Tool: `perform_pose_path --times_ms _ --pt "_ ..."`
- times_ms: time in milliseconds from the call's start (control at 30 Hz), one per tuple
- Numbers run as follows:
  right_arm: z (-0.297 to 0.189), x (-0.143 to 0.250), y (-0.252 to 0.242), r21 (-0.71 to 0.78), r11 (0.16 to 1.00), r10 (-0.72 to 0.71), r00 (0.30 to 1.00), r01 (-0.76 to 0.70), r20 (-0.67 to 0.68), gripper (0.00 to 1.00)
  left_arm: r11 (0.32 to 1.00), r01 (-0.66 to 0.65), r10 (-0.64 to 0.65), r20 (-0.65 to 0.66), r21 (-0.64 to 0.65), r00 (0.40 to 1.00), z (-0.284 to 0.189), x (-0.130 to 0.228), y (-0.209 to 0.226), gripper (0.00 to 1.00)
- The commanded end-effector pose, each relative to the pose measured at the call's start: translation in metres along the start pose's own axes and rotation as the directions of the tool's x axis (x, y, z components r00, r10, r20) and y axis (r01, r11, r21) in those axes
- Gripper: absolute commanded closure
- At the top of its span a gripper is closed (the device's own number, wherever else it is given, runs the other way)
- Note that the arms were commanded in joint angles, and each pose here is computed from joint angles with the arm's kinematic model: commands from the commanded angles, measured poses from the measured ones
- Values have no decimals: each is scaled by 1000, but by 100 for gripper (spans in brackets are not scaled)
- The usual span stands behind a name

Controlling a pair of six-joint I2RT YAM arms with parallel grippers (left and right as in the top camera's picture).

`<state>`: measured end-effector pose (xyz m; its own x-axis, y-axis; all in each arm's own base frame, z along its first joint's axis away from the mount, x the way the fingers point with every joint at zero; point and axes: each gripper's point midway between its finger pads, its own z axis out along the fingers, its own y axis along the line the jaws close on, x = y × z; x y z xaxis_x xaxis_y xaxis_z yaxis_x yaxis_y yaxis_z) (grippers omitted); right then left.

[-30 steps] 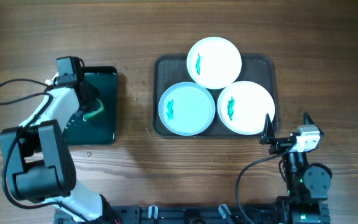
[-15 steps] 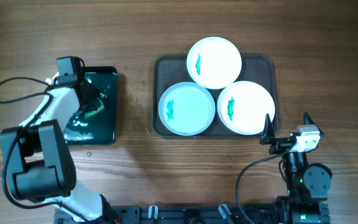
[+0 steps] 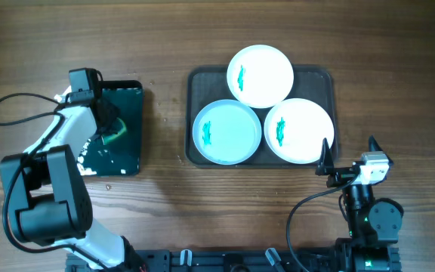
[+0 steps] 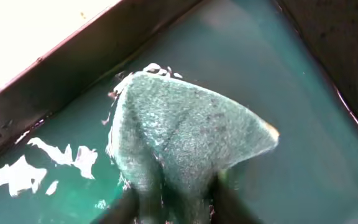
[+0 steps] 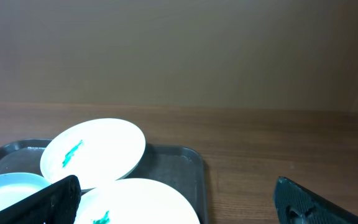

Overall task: Clean dirty plates on tray and stack at the side
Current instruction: 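Dip and lift the sponge out of the water with the left gripper, then carry the sponge with the left gripper onto the front-left plate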

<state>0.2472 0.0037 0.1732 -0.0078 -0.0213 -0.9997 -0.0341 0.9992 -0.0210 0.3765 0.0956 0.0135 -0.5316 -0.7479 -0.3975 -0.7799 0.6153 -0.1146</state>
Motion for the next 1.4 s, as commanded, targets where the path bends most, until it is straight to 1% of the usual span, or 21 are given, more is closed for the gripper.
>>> perform_pose_path --times_ms 0,167,333,467,533,633,700,800,833,867,933,1033,1133,1200,1267,1300,1367 --pt "0 0 -4 19 1000 -4 1000 4 0 0 1000 -6 6 1 -26 1000 5 2 4 96" --pt "0 0 -4 19 1000 -4 1000 4 1 0 1000 -7 7 -2 -28 1000 1 2 5 96" --pt "0 0 -3 18 1000 -4 1000 4 0 0 1000 5 -6 43 13 999 -30 -11 1 96" --pt "0 0 -3 18 1000 -4 1000 4 0 0 990 18 -29 82 140 996 -70 -23 -15 96" --pt "0 0 -4 19 1000 -4 1000 4 0 0 970 17 -41 95 243 995 -98 -28 -28 96" --pt "0 0 -3 18 1000 -4 1000 4 0 0 955 14 -47 106 298 993 -121 -30 -32 96" --pt "0 0 -4 19 1000 -5 1000 5 0 0 960 14 -41 89 281 995 -123 -24 -26 96" --pt "0 0 -4 19 1000 -4 1000 4 0 0 976 13 -19 25 219 999 -101 -4 -13 96" --pt "0 0 -3 18 1000 -4 1000 4 0 0 983 12 -13 5 182 1000 -88 4 -6 96" --pt "0 0 -4 19 1000 -4 1000 4 0 0 994 6 -4 -19 107 1000 -67 15 8 96" --pt "0 0 -4 19 1000 -4 1000 4 0 0 1000 -13 14 -50 18 999 -46 27 24 96" --pt "0 0 -4 19 1000 -4 1000 4 0 0 993 -115 116 -55 16 992 -45 26 23 96" --pt "0 0 -4 19 1000 -4 1000 4 1 0 993 -109 110 -13 48 994 -72 7 13 96" --pt "0 0 -4 19 1000 -4 1000 4 0 0 987 -103 100 35 126 994 -108 -10 -4 96" --pt "0 0 -4 19 1000 -4 1000 4 0 0 956 -120 107 62 268 992 -144 -14 -32 96" --pt "0 0 -4 19 1000 -4 1000 4 0 0 925 -138 124 61 353 990 -159 -9 -48 96" --pt "0 0 -4 19 1000 -4 1000 4 0 0 838 -177 192 24 517 981 -188 19 -83 96"
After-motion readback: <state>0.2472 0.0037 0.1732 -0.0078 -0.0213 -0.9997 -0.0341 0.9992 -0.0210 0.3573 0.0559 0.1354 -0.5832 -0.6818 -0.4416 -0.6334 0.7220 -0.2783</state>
